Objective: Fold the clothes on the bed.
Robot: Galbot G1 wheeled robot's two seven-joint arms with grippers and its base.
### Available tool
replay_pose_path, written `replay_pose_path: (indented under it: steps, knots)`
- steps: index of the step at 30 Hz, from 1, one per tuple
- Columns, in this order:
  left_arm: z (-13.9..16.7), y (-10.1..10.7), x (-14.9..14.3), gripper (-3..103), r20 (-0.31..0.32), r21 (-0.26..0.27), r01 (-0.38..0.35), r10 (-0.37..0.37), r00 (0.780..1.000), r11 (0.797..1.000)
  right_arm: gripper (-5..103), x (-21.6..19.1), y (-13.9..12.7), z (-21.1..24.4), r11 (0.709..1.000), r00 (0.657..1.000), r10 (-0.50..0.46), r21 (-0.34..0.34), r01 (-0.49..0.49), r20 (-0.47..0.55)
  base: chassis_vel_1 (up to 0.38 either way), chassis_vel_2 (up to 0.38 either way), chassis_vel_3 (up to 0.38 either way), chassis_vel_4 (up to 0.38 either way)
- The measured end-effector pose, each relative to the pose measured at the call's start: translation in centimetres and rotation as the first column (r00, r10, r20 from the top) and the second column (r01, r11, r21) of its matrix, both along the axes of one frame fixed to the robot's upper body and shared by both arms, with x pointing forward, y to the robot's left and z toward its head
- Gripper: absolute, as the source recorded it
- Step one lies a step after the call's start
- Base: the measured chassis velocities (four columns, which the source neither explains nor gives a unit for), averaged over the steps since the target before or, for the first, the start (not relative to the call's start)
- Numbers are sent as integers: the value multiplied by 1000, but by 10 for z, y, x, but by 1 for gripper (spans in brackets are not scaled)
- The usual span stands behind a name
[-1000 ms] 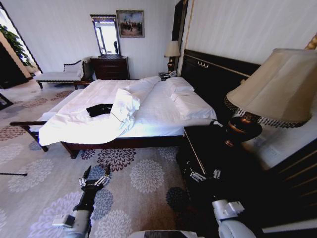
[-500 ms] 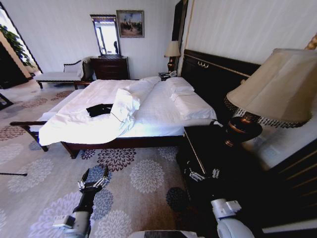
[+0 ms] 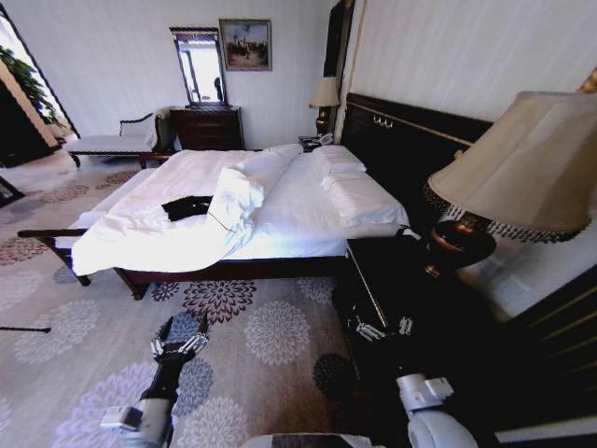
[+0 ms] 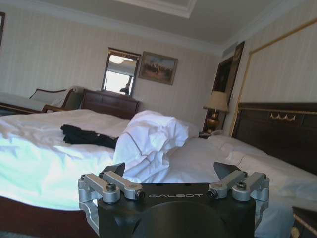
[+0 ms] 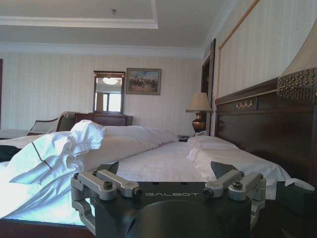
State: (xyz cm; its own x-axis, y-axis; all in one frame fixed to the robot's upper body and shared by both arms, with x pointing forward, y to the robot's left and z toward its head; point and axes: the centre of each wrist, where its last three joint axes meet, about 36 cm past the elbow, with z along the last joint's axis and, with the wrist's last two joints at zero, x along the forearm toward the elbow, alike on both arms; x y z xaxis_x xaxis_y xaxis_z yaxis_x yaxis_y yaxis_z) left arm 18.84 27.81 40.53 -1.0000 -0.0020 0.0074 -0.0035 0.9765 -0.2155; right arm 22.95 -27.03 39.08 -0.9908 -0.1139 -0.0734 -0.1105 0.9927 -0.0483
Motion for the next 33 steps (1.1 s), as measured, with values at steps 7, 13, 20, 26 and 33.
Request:
replay_pose_path:
  steps: [7,13,20,26,33]
  knots:
    - [-1,1,1,100,-1,17,6,-6,1000,1000,100,-2,2,0,1000,1000,-3,1,3,1,0,0,0,0]
    - [1,0,3,100,5,22,11,-11,1000,1000,100,-3,3,0,1000,1000,2,0,-2,1,0,0,0,0]
    - [-1,1,1,100,-2,30,9,-9,1000,1000,100,-3,2,-1,1000,1000,9,-1,-9,5,0,0,0,0]
    - [3,2,1,100,5,57,6,-6,1000,998,100,-2,2,-1,1000,1000,13,-2,-13,7,-17,17,25,-16]
    - [1,0,-1,100,4,68,4,-5,1000,998,100,-1,2,-3,1000,1000,12,0,-12,8,-42,49,34,-57]
